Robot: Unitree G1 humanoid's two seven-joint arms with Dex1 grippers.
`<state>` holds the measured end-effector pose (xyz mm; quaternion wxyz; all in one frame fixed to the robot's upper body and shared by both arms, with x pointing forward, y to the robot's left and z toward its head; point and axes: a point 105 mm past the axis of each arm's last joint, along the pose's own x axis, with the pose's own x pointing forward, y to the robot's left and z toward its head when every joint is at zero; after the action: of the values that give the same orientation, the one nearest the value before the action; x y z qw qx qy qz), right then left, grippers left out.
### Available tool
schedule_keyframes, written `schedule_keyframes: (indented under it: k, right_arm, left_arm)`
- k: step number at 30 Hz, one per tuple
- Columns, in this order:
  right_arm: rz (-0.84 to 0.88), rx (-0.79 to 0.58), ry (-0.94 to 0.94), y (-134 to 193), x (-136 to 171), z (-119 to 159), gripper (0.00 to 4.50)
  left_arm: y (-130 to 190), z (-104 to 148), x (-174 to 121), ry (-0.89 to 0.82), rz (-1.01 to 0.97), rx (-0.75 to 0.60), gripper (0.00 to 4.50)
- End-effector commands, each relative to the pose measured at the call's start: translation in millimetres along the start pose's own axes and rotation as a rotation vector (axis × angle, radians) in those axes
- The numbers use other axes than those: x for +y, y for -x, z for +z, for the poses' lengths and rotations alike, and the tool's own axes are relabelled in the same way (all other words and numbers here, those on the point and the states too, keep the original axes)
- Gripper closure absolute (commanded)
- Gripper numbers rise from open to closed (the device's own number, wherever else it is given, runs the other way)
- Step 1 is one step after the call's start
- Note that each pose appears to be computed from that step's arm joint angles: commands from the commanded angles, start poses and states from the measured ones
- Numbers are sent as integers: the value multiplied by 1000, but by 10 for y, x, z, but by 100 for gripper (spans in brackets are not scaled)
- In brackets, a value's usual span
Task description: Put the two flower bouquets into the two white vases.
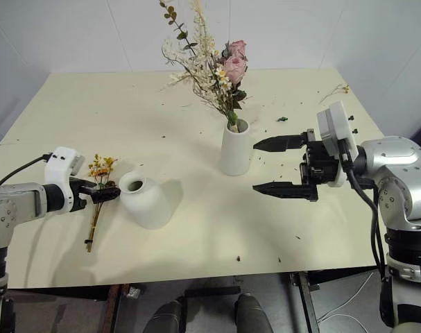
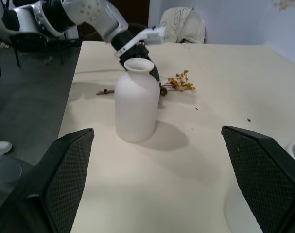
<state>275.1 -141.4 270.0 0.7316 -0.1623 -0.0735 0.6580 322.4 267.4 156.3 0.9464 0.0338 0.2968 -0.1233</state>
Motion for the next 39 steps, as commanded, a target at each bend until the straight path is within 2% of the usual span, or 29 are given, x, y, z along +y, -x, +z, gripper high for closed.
schedule_keyframes:
  k: [1,7,12,18,24,26,33,39]
  right_arm:
    - [1,-38,24,-25,55,85,6]
    - [20,-38,14,-46,96,61,6]
    - [15,-39,16,-45,76,47,6]
    - [4,-58,13,-82,16,-6,6]
    - [7,-72,6,-111,-10,-45,6]
    - [10,-79,3,-129,-10,-57,6]
    - [25,-99,2,-170,-24,-75,6]
    - [28,-98,12,-164,-28,-38,6]
  left_arm:
    - [-35,-95,16,-3,104,72,0]
    - [-53,-203,6,45,101,88,0]
    - [43,-125,30,37,116,62,0]
    - [260,213,43,-48,144,-11,0]
    - [430,319,-43,-87,130,-1,0]
    - [479,291,-50,-101,119,9,0]
    - [483,-77,27,-43,128,88,0]
    - [366,-275,-9,20,110,118,0]
